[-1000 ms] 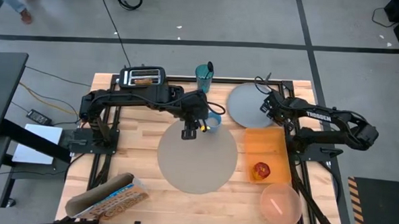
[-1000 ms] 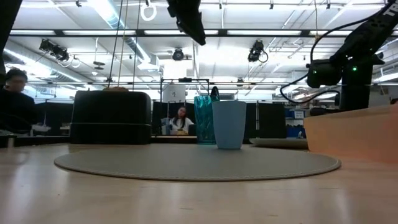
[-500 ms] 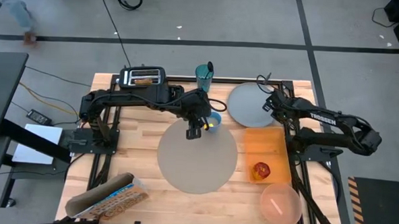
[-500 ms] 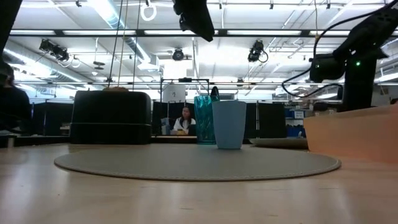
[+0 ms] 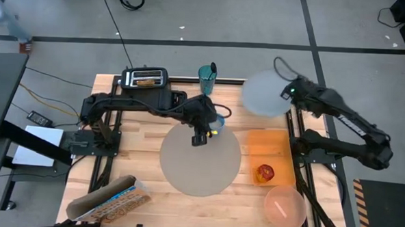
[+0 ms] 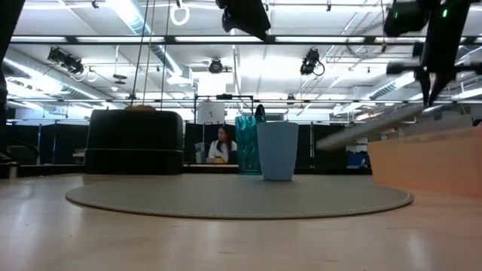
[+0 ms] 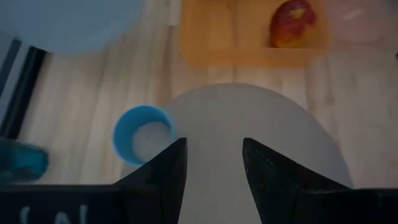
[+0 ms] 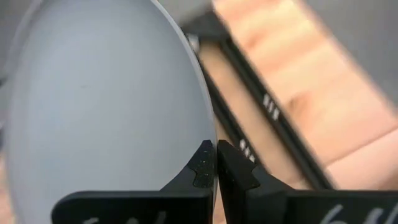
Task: Arrange a breakfast setting
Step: Put the light blue plate on the brown table mat
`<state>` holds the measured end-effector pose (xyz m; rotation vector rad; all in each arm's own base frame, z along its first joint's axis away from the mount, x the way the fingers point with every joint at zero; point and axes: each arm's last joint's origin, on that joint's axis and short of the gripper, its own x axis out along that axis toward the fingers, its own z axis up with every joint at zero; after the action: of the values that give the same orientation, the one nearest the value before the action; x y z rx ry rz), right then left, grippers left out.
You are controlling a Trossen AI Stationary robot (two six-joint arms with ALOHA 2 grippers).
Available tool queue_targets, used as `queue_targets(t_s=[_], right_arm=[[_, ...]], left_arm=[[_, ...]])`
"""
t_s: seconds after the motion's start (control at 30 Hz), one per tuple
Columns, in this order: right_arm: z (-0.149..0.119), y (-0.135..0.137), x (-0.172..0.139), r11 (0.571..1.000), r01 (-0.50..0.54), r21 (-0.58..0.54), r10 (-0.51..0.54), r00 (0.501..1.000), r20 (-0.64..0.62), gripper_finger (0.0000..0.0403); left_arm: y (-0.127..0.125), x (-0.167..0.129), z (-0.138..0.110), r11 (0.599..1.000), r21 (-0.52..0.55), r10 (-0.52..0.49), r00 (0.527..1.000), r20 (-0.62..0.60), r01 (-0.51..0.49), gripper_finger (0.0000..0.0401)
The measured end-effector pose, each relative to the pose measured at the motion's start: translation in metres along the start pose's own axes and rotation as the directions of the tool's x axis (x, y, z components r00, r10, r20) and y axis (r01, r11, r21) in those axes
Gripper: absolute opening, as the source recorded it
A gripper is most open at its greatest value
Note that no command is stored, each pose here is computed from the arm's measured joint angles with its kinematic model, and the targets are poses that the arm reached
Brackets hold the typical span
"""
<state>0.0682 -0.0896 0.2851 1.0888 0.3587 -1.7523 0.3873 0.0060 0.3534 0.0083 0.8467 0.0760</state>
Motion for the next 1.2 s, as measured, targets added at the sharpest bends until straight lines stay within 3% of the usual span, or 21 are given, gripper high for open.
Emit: queue_targets(t_s=[0.23,0.47,0.73,1.0,1.2], right_arm=[[0.038,0.002,-0.07,0.973,-0.188,-0.135,0.206,0.969,0.137,0.0012],[0.051,0.003,-0.108,0.903,-0.366,-0.224,0.397,0.911,0.113,0.0012],[0.037,0.013,-0.12,0.72,-0.599,-0.349,0.587,0.795,-0.153,0.0012],[0.012,0.03,-0.128,0.579,-0.689,-0.437,0.61,0.721,-0.329,0.0012],[-0.034,0.064,-0.14,0.462,-0.754,-0.468,0.607,0.653,-0.453,0.0012]], left_arm=[[-0.026,-0.009,0.0,0.998,0.051,-0.048,0.999,0.02,0.046,0.0164],[-0.036,-0.064,-0.001,0.998,0.048,-0.045,0.993,0.113,0.04,0.0164],[-0.021,-0.131,-0.01,0.993,-0.098,0.09,0.968,0.234,-0.068,0.0164],[-0.007,-0.182,-0.02,0.973,-0.223,0.144,0.919,0.366,-0.064,0.0164],[-0.004,-0.196,-0.023,0.959,-0.276,0.172,0.9,0.4,-0.06,0.0164]])
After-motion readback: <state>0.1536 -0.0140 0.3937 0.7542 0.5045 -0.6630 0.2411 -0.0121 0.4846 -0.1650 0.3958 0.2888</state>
